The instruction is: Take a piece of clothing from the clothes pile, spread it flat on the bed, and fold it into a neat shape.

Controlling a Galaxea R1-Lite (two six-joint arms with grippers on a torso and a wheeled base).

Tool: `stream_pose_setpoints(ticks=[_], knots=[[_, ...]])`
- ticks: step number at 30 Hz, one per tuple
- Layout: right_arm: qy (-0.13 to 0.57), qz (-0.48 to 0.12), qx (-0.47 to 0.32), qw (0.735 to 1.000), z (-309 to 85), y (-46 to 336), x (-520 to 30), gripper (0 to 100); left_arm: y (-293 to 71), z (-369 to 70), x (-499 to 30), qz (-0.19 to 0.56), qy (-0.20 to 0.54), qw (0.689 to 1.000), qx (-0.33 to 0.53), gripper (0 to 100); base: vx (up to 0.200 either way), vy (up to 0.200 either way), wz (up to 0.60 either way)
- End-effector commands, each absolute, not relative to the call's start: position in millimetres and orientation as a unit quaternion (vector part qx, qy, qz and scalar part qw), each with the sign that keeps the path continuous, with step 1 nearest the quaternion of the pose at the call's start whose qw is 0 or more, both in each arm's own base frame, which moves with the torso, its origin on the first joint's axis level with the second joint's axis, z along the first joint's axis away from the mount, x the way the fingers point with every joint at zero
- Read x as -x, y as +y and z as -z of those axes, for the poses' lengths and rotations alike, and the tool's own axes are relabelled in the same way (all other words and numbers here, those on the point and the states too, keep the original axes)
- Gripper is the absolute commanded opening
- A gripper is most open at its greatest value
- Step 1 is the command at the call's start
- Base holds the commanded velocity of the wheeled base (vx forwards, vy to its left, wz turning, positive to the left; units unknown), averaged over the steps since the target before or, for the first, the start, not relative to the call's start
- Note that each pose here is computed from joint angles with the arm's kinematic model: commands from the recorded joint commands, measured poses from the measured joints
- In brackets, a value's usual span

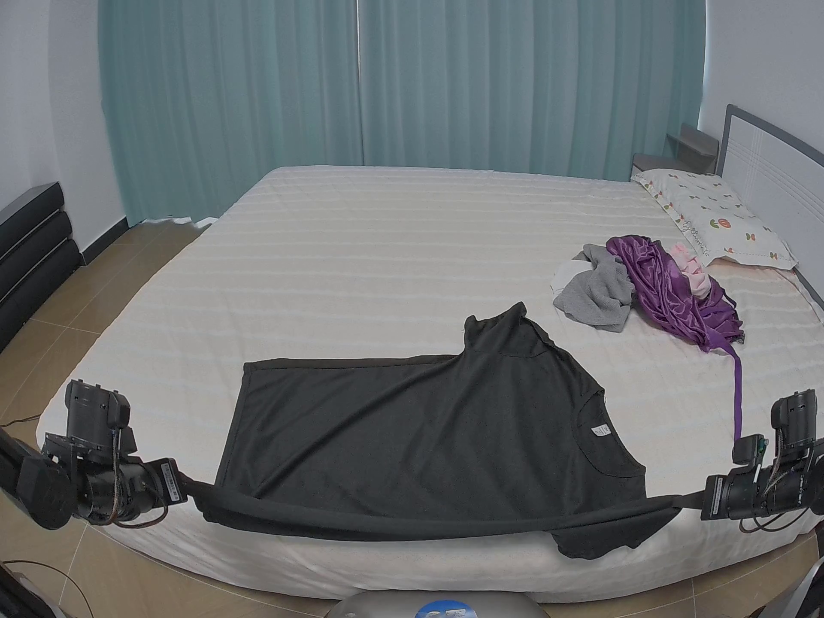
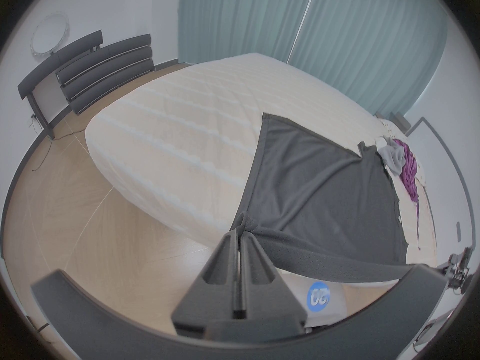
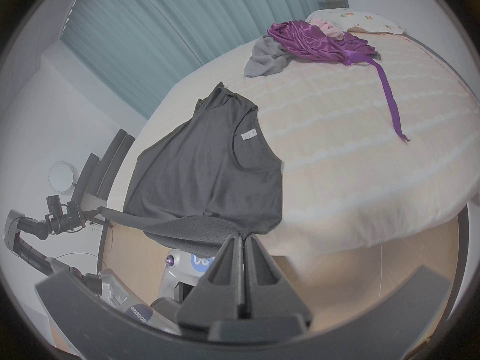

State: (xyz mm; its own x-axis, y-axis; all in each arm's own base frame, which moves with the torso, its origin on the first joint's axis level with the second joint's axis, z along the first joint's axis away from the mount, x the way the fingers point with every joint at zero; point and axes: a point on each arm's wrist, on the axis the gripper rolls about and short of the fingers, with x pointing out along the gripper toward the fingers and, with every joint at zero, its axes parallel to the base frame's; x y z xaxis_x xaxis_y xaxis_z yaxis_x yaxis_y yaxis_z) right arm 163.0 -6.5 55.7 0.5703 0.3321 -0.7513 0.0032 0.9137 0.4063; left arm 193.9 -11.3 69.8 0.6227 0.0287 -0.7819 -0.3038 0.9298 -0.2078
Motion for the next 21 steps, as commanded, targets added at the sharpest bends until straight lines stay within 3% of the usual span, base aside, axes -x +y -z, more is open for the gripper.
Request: stream_pose_setpoints(ticks=[1,13,21], knots=[[0.456,-0.094,-0.186,0.865,-54.1,-7.5,-175.4,0,-12.0,-69.6,-208.0,-0.1,0.42,0.886,0.17,0,0.0,0.0,0.0],[0.423,-0.106,-0.177,0.883,-67.6,-7.1,-194.2,0,-13.2,-87.0,-224.9,-0.099,0.382,0.901,0.181,0,0.0,0.0,0.0],[0.449,-0.104,-0.176,0.87,-57.2,-5.8,-180.6,0,-13.2,-93.1,-219.2,-0.107,0.368,0.907,0.173,0,0.0,0.0,0.0]])
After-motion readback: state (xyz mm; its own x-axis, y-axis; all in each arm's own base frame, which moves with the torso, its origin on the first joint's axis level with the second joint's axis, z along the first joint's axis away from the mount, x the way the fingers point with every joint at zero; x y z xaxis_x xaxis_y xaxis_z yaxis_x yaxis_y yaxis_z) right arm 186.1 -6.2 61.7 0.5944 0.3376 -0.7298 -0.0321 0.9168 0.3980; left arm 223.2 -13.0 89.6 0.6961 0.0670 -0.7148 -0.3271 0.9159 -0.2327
